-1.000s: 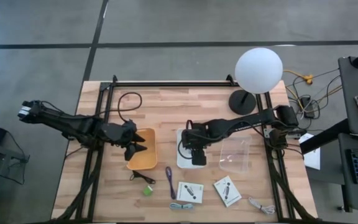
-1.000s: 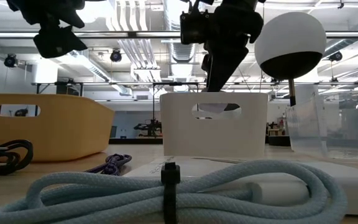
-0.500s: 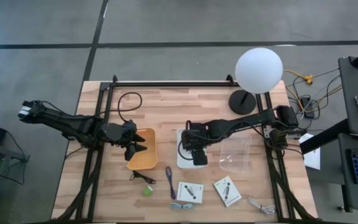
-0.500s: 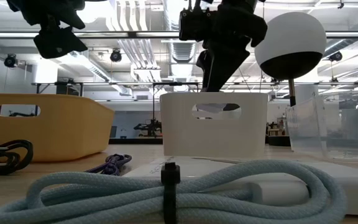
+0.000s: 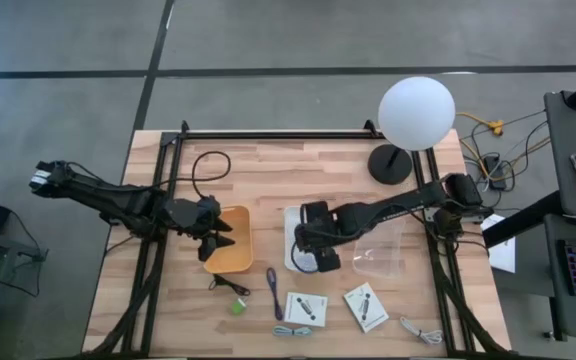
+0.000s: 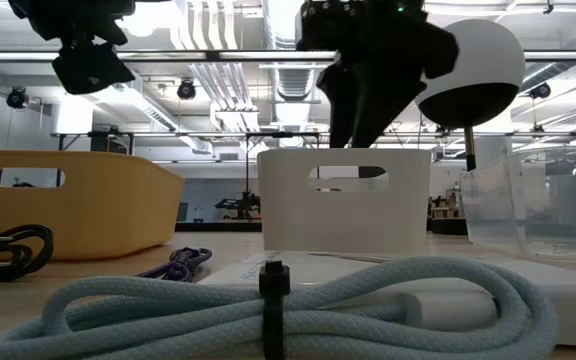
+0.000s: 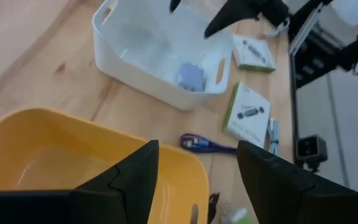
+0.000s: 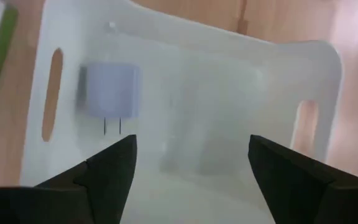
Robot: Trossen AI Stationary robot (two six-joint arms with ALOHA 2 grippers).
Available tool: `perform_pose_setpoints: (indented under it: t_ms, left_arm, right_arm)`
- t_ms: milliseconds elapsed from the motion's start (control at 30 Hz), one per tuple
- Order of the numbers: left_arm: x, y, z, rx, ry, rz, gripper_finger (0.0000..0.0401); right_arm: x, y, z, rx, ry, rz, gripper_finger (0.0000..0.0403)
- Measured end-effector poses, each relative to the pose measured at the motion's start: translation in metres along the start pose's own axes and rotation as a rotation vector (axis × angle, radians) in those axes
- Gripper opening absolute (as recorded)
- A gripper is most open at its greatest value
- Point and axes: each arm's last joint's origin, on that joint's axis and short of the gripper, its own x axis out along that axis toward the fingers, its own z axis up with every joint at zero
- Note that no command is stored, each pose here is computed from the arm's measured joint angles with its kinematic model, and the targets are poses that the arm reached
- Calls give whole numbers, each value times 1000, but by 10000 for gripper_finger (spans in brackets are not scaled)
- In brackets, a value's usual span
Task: Pick and place items into bin
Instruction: Put the green charger adapter into the white bin
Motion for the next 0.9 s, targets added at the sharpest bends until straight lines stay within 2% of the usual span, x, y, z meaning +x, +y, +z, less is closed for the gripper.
perform_pose_setpoints:
  t_ms: [100, 200, 333, 500, 667, 900]
  left_arm:
    - [-1, -7, 0, 23, 60, 27, 186]
    - [-2, -17, 1, 54, 124, 69, 164]
    - [2, -34, 1, 58, 207, 94, 152]
    - [13, -56, -9, 26, 305, 127, 151]
    - [30, -79, -26, -113, 371, 174, 152]
    - [55, -111, -43, -359, 414, 269, 200]
  right_arm:
    - [-7, 12, 0, -13, 9, -43, 295]
    - [-12, 23, 0, 26, 7, -80, 300]
    - [-16, 32, 0, 167, -14, -129, 307]
    - [-21, 45, -2, 354, -33, -120, 315]
    - [-26, 63, -12, 431, 18, -125, 321]
    - [-34, 84, -30, 292, 133, -159, 331]
